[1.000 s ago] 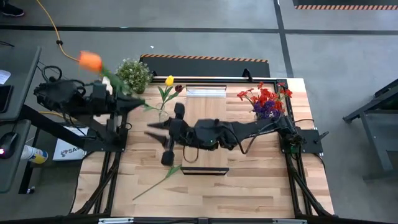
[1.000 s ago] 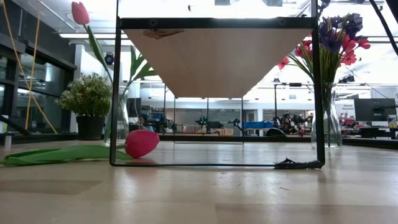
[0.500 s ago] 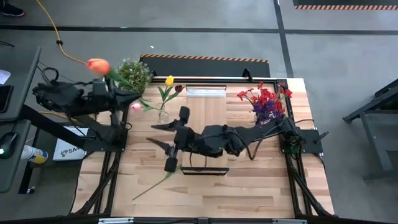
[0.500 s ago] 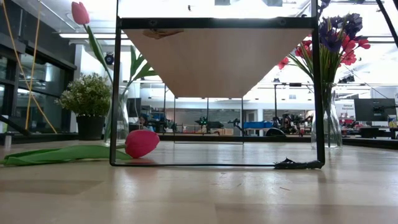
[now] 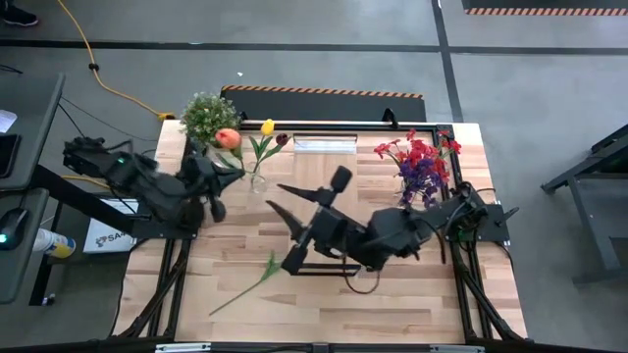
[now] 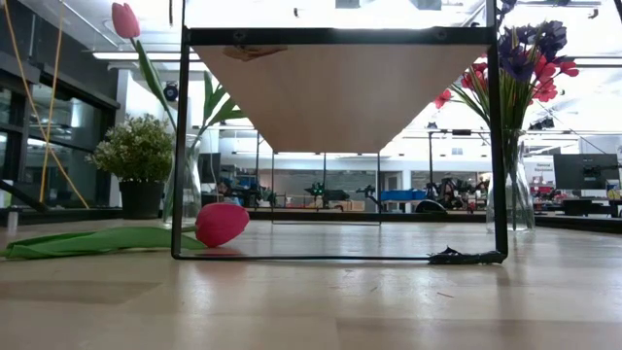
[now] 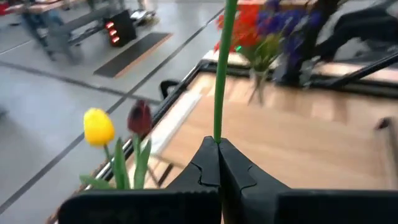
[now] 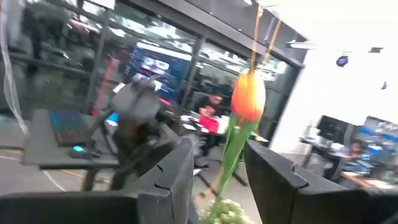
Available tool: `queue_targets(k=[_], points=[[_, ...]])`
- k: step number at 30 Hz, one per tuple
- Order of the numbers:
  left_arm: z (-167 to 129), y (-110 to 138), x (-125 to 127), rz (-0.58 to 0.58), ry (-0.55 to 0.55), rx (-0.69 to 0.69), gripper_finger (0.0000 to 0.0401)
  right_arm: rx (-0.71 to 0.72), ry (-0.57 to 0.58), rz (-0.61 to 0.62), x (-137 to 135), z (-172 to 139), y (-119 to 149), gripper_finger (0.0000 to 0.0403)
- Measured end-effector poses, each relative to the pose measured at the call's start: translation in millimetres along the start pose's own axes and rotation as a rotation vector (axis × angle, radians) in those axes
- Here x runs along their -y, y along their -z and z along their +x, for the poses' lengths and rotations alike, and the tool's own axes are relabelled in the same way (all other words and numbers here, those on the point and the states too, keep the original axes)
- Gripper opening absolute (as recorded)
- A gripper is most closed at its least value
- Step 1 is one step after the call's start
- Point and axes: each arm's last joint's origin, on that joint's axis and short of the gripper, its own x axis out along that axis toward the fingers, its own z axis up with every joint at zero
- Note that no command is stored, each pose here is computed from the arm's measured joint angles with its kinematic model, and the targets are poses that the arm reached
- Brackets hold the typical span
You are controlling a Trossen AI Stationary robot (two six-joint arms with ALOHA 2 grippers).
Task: Pick and place flowers into a vace then onto a shelf
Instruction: Put the orange tulip into the left transparent vase
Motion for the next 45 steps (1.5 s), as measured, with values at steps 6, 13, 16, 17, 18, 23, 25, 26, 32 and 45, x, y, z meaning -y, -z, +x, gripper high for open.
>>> queue_targets(k=[6,13,16,17,18,23,25,26,32,45], points=[[24.3,32.5,18.4,-0.019,-0.068,0.025,0.0022,-0.044,0.067,-0.127,7.5,-17.5,-13.5,0.0134],[51.0,68.2,27.2,0.078,-0.195,0.044,0.0022,-0.091,0.114,-0.25,15.0,-28.0,-21.7,0.0135],[63.5,74.7,23.0,0.018,-0.216,0.049,0.0022,-0.111,0.13,-0.303,17.3,-29.1,-22.6,0.0134],[66.9,75.9,21.6,0.002,-0.215,0.051,0.0022,-0.115,0.132,-0.312,17.5,-28.9,-22.4,0.0133],[70.8,77.4,19.5,-0.001,-0.221,0.048,0.0022,-0.118,0.134,-0.323,17.6,-28.8,-22.2,0.0134],[89.1,80.1,16.3,0.001,-0.254,0.04,0.0022,-0.142,0.152,-0.365,18.5,-28.3,-21.4,0.0135],[93.7,75.9,17.7,-0.017,-0.221,0.062,0.0022,-0.16,0.165,-0.379,18.9,-28.5,-20.8,0.0134],[94.6,74.1,19.0,-0.024,-0.205,0.074,0.0022,-0.167,0.171,-0.385,19.0,-28.5,-20.6,0.0133],[81.3,33.0,18.5,-0.123,-0.128,0.194,0.0022,-0.209,0.201,-0.406,19.6,-28.9,-19.0,0.0135],[25.7,-41.5,-34.7,0.015,-0.383,0.158,0.0022,-0.208,0.2,-0.406,19.5,-28.8,-18.7,0.0133]])
